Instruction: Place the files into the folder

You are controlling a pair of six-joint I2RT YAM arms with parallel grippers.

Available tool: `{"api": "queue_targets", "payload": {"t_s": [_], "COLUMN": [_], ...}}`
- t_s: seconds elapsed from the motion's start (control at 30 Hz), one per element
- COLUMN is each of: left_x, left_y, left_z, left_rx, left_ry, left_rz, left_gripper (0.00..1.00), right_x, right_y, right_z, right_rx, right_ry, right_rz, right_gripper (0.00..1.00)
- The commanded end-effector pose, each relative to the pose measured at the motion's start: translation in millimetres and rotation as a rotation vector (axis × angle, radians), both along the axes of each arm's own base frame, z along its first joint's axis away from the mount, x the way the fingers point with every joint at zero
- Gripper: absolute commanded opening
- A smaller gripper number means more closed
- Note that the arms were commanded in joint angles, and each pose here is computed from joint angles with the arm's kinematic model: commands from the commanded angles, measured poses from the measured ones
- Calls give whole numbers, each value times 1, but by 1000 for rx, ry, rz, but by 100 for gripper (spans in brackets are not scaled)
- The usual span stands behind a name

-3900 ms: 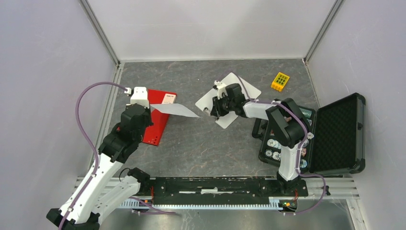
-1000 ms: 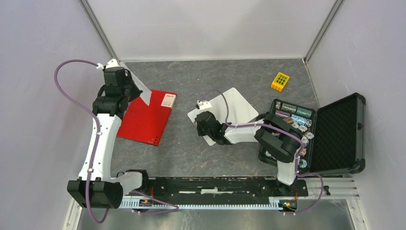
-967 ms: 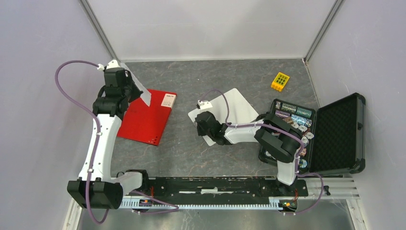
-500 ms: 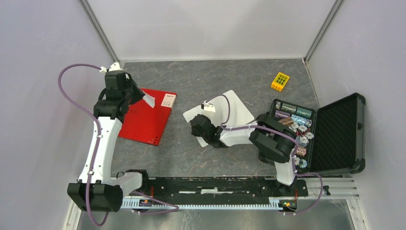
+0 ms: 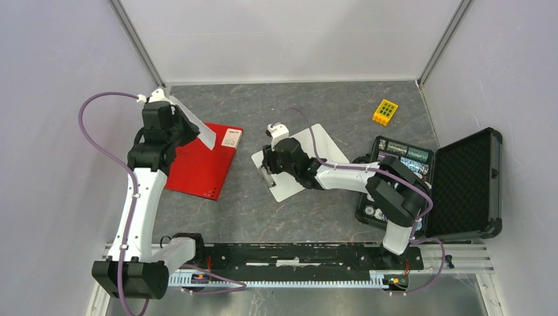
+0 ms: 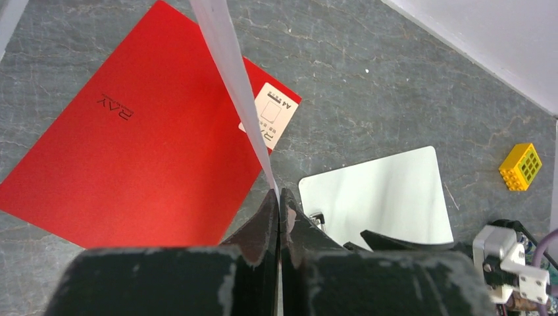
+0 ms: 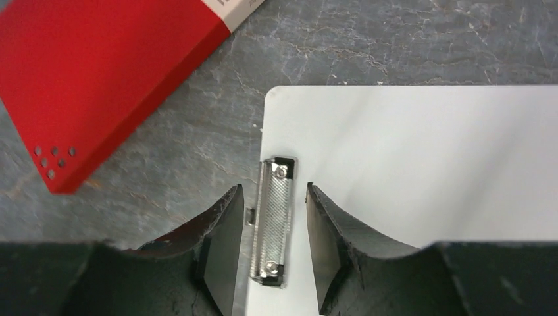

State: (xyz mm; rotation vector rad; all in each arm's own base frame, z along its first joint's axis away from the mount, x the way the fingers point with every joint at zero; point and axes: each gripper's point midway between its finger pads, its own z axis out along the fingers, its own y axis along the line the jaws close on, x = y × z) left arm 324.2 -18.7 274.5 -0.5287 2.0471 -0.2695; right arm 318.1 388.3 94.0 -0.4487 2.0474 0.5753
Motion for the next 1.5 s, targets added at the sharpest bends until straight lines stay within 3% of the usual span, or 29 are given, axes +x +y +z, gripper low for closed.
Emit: {"api": "queue_targets", "payload": {"t_s": [0.0,0.3,0.83,1.1,1.23,1.47], "left_x": [2,-2,-2,-2,-2,-5], "left_y": [-4,-12,-15,-17,-19,-20], "left_z": [5,-13,-15,-15,-14,-10], "left_rx": [-18,-37,-44,-62,-69,-72], "left_ry": [-48,-13,-14,-17,-22,-35], "left_rz": [-24,-64,-79,-84,-87,-93], "left_gripper": [2,2,2,2,2,2], "right_x": [-4,-3,-4,-18,-22,-30], "right_y": [8,18,-7,-5,-1,14], "right_z": [-3,-22,-76,-87,-87,-81], "right_rx": [-120,-109,-254,-282,-237,-6], "right_ry": [-32,64,153,188,217,275], "right_rz": [277,439,376,281,168,-13], "right_gripper": [45,32,25,3,0,0]}}
